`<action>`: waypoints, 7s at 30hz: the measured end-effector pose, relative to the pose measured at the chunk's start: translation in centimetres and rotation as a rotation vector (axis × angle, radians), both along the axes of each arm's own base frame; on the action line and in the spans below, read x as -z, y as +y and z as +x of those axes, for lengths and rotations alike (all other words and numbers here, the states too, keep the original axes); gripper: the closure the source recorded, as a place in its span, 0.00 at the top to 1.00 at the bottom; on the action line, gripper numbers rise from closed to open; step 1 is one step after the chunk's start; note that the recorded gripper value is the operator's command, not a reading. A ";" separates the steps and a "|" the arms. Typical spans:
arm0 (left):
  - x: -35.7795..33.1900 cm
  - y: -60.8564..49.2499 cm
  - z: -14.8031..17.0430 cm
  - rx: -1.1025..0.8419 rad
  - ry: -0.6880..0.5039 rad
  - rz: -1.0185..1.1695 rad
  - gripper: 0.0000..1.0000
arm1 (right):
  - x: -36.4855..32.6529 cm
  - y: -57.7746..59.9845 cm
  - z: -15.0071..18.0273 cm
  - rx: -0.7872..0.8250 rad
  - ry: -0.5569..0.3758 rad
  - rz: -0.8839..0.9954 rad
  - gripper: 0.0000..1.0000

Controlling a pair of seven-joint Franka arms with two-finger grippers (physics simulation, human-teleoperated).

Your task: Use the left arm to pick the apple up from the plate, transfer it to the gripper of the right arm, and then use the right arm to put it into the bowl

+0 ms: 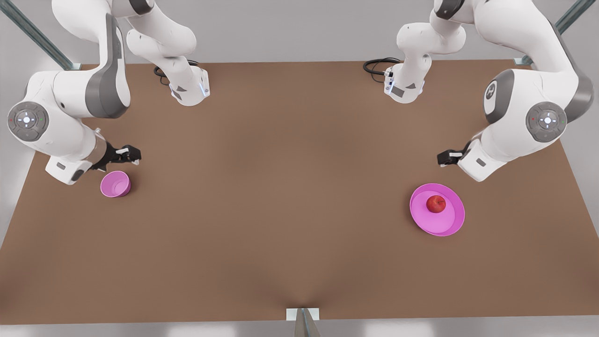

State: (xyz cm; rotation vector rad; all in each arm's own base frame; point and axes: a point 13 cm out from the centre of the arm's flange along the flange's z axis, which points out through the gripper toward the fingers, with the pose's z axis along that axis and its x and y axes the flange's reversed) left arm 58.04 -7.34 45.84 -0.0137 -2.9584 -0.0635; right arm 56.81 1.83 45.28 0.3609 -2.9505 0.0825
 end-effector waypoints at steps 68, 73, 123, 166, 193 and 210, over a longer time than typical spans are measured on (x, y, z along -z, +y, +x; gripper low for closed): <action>40.6 10.6 1.6 -0.039 -0.104 -0.028 0.88 | 2.2 -1.2 1.0 -0.068 0.032 -0.012 1.00; 40.6 10.6 1.6 -0.042 -0.105 -0.029 0.82 | 2.4 -1.3 1.0 -0.068 0.035 -0.012 1.00; 22.1 -42.4 5.4 -0.037 0.213 -1.301 0.75 | 25.5 37.2 5.8 0.034 0.252 1.120 1.00; 21.9 -43.6 8.2 -0.033 0.031 -1.325 0.77 | 22.1 46.6 8.2 -0.661 -0.555 1.558 1.00; 21.8 -44.3 8.1 -0.032 0.018 -1.325 1.00 | 22.0 50.3 8.3 -0.716 -0.678 1.547 0.62; 13.9 -26.2 13.1 0.170 -0.125 -1.055 1.00 | 21.5 24.5 8.8 -1.071 -0.522 1.222 0.63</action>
